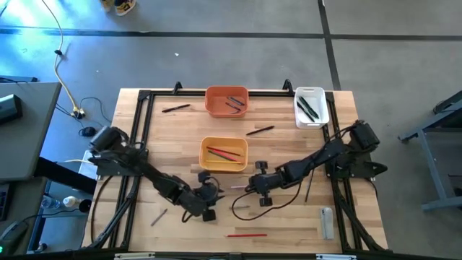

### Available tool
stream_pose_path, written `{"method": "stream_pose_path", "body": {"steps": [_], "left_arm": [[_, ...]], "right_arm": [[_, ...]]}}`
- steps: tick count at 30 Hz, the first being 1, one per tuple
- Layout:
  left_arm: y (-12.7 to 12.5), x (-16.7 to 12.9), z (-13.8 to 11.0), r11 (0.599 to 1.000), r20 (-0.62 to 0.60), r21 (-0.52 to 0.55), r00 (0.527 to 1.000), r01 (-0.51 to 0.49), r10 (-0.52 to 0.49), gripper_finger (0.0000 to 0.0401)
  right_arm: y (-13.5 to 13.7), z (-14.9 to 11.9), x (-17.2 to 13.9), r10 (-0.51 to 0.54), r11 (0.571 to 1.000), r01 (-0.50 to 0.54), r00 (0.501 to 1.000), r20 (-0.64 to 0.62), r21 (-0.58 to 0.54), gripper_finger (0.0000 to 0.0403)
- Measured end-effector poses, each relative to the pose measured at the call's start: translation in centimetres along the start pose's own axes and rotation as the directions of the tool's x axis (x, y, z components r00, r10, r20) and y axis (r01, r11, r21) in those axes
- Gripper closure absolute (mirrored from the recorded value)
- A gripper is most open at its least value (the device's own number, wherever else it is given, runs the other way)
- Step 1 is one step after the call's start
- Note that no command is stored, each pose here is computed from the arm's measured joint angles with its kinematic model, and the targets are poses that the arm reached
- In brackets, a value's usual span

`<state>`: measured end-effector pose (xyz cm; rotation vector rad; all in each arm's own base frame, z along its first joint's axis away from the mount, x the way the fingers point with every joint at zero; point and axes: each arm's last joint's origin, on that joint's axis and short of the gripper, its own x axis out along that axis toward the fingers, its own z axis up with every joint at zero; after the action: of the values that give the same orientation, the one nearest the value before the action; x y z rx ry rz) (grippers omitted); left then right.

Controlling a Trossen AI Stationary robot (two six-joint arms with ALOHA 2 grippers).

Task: Sort crayons/erasers/pens/pencils in bins
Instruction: Put the purple pen into the white bin

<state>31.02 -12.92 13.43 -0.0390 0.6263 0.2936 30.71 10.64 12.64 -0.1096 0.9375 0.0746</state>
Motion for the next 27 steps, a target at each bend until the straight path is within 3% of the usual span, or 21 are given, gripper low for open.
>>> {"method": "stream_pose_path", "body": {"steps": [6, 11, 15, 17, 21, 25, 27], "left_arm": [[1.2, -4.6, 1.9, 0.993, 0.104, 0.036, 0.989, -0.113, 0.108, 0.0326], [3.2, -7.2, 1.0, 0.99, 0.189, -0.032, 0.972, -0.135, 0.139, 0.0373], [5.1, -7.9, -0.5, 0.988, 0.259, -0.118, 0.957, -0.103, 0.131, 0.0396], [5.9, -7.9, -1.3, 0.984, 0.293, -0.165, 0.949, -0.072, 0.119, 0.0395], [7.5, -7.8, -2.4, 0.969, 0.355, -0.243, 0.926, -0.042, 0.13, 0.04], [8.2, -7.6, -2.8, 0.963, 0.377, -0.27, 0.919, -0.012, 0.118, 0.04], [8.3, -7.4, -2.8, 0.963, 0.373, -0.269, 0.922, -0.003, 0.107, 0.04]], "right_arm": [[-0.2, 0.8, -4.2, -0.037, 0.999, 0.036, 0.999, 0.031, 0.037, 0.0367], [-1.0, 0.5, -10.0, -0.158, 0.983, 0.154, 0.987, 0.032, 0.104, 0.0367], [-2.6, -1.0, -15.1, -0.307, 0.931, 0.294, 0.951, 0.028, 0.216, 0.0367], [-4.1, -2.0, -17.3, -0.415, 0.86, 0.391, 0.91, 0.005, 0.327, 0.0367], [-8.3, -4.4, -20.1, -0.598, 0.613, 0.573, 0.786, -0.154, 0.545, 0.0367], [-12.5, -6.1, -20.9, -0.661, 0.382, 0.717, 0.653, -0.371, 0.583, 0.0367], [-14.5, -6.8, -20.7, -0.658, 0.303, 0.763, 0.601, -0.454, 0.571, 0.0367]]}}
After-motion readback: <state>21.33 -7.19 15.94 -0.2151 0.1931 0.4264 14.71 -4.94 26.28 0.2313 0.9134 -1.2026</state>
